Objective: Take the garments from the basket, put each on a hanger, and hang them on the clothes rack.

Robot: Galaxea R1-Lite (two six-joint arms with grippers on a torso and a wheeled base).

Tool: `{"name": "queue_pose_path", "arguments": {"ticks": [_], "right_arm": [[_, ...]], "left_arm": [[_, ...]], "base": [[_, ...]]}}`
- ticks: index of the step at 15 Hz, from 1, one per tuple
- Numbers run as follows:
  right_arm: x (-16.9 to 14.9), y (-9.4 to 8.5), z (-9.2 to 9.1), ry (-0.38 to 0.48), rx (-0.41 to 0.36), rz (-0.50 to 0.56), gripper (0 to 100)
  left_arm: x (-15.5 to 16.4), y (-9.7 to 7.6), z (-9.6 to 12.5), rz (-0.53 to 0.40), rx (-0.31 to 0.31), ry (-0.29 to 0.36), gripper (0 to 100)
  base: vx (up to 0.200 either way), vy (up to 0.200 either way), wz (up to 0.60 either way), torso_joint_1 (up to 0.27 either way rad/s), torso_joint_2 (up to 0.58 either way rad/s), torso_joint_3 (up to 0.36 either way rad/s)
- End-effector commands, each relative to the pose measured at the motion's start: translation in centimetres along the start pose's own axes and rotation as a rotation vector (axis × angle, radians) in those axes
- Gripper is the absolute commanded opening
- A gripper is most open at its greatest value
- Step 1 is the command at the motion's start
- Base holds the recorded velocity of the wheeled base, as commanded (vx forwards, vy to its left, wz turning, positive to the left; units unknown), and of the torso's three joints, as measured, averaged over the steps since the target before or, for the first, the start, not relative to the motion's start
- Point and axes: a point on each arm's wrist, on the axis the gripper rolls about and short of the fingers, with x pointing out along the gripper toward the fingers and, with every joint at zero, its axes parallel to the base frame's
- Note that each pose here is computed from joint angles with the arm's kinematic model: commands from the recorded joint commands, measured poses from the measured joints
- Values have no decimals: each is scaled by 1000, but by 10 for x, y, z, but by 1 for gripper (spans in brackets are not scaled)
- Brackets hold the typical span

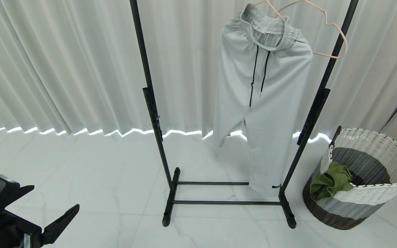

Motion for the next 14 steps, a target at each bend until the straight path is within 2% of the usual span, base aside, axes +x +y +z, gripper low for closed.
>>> {"name": "queue_pose_path", "arguments": {"ticks": [1, 5, 10, 14], "right_arm": [[1, -2, -1, 15, -5, -15, 100], [1, 0, -6, 34, -12, -24, 100], [-12, 9, -28, 36, -13, -24, 100], [-16, 12, -35, 36, -8, -27, 100]], "left_arm": [[-5, -3, -4, 3, 2, -4, 100], [-17, -13, -15, 9, 24, -15, 100], [-28, -21, -20, 15, 74, -63, 100], [-30, -22, -18, 5, 85, -82, 100]], "base": [[0, 0, 0, 0, 0, 0], [0, 0, 0, 0, 0, 0], [0, -200, 0, 3, 5, 6], [0, -200, 0, 0, 4, 7]]}}
